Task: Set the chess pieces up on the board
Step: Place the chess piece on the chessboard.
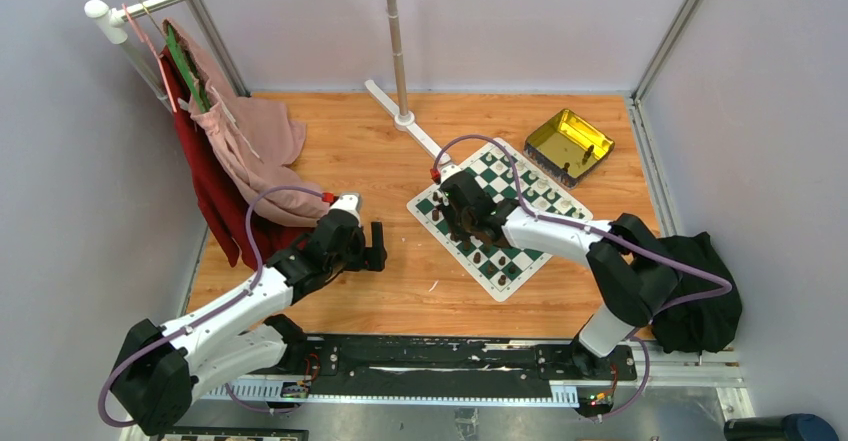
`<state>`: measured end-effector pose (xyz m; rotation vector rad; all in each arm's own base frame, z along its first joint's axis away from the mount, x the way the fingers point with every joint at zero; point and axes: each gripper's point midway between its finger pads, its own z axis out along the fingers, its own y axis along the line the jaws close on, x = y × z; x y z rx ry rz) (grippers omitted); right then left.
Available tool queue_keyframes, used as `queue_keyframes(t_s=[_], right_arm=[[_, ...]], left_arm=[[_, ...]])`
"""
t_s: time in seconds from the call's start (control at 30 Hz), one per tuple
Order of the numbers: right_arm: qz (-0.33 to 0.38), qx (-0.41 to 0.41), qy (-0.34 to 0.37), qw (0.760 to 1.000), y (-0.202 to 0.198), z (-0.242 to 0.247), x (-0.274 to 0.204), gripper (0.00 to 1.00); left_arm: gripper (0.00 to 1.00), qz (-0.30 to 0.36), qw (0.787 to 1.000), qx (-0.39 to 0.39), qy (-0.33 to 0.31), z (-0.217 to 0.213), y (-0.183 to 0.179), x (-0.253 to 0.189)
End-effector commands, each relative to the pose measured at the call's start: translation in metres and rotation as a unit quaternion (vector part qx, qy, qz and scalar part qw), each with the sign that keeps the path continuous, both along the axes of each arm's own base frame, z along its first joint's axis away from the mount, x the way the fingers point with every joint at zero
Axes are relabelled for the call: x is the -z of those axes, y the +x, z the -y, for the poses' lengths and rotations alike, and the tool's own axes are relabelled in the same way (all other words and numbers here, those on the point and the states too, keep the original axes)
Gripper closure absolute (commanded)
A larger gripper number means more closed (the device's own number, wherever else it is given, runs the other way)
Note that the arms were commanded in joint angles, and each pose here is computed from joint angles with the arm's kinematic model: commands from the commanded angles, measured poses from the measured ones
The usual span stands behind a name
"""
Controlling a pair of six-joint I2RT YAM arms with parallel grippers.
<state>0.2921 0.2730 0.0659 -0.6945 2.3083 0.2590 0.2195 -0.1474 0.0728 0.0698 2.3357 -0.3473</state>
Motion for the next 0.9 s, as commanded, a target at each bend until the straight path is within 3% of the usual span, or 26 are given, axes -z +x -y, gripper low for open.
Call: queue_keyframes(t_s=[0.0,0.37,0.7,0.87], right_arm=[[0.001,0.007,-0.013,1.000,0.004,0.008,0.008,1.00],[-0.005,0.009,-0.019,1.000,0.005,0.010,0.012,0.99],[-0.007,0.006,-0.022,1.000,0.003,0.012,0.011,0.73],[0.001,0.001,-0.018,1.000,0.005,0.010,0.000,0.70]], left_arm=[[0.00,-0.001,1.000,0.005,0.000,0.001,0.000,0.005],[0.00,-0.006,1.000,0.010,0.000,0.003,0.000,0.008],[0.00,-0.006,1.000,0.011,-0.003,0.004,0.001,0.008],[0.00,-0.005,1.000,0.010,-0.003,0.004,0.002,0.007]])
